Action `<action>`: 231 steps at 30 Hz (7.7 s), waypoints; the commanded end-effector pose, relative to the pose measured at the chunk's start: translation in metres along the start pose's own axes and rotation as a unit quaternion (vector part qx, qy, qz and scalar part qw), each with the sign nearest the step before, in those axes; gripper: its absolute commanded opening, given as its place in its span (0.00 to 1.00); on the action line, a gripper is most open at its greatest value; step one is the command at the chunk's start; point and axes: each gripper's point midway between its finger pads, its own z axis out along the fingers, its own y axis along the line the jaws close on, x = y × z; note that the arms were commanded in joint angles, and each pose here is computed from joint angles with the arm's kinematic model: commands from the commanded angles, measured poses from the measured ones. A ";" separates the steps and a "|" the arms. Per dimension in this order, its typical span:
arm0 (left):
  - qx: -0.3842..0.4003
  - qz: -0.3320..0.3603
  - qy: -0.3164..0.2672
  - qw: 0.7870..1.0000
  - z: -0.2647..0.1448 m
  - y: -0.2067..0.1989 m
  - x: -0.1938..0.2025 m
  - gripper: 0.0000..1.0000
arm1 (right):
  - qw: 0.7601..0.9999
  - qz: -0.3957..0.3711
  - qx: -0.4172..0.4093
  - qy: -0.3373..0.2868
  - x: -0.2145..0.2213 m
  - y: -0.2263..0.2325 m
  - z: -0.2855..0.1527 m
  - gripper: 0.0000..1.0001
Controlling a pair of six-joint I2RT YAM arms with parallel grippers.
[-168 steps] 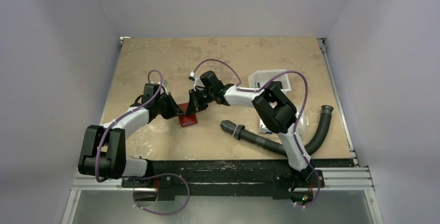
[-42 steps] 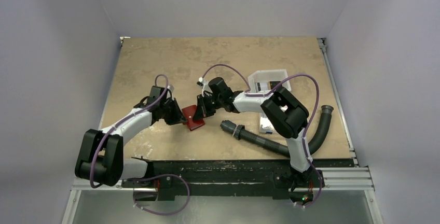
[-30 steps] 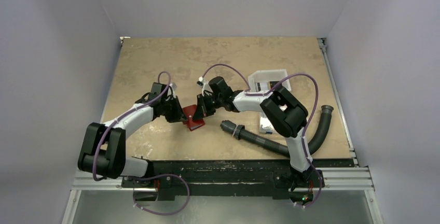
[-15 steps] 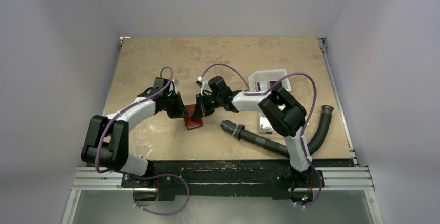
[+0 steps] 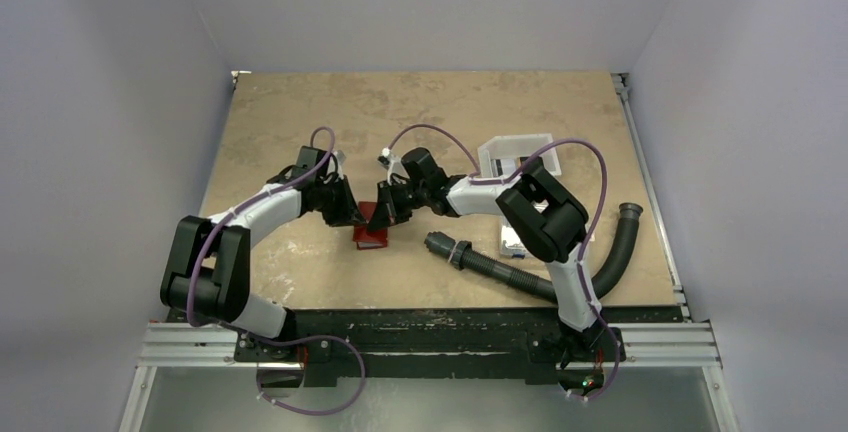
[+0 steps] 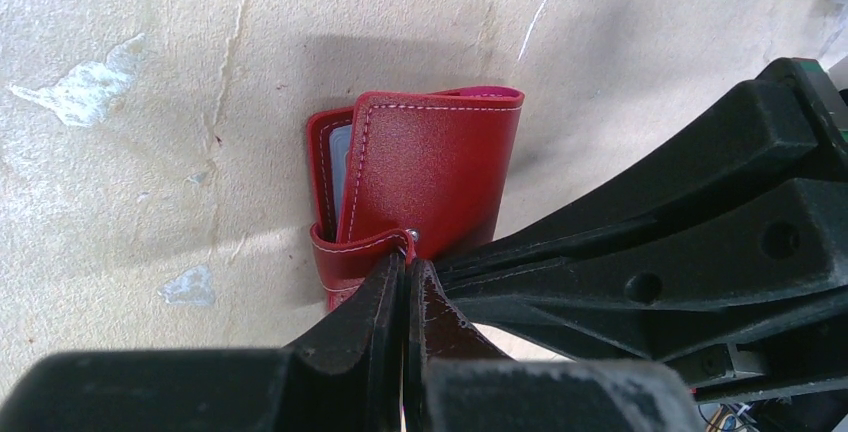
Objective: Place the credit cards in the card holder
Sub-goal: Close the card holder at the center of the board, then move the card holder to the corner of the board.
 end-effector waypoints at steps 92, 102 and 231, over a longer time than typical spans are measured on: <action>-0.128 0.060 0.087 0.986 0.159 -0.015 0.088 0.00 | 0.990 0.045 0.113 0.071 0.039 -0.078 -0.003 0.00; -0.054 0.089 0.033 0.994 0.127 -0.052 0.066 0.06 | 0.990 0.039 0.110 0.078 0.044 -0.080 -0.003 0.00; 0.085 0.105 -0.483 0.865 -0.320 -0.124 -0.061 0.60 | 0.990 -0.081 -0.115 0.001 -0.024 0.146 0.126 0.43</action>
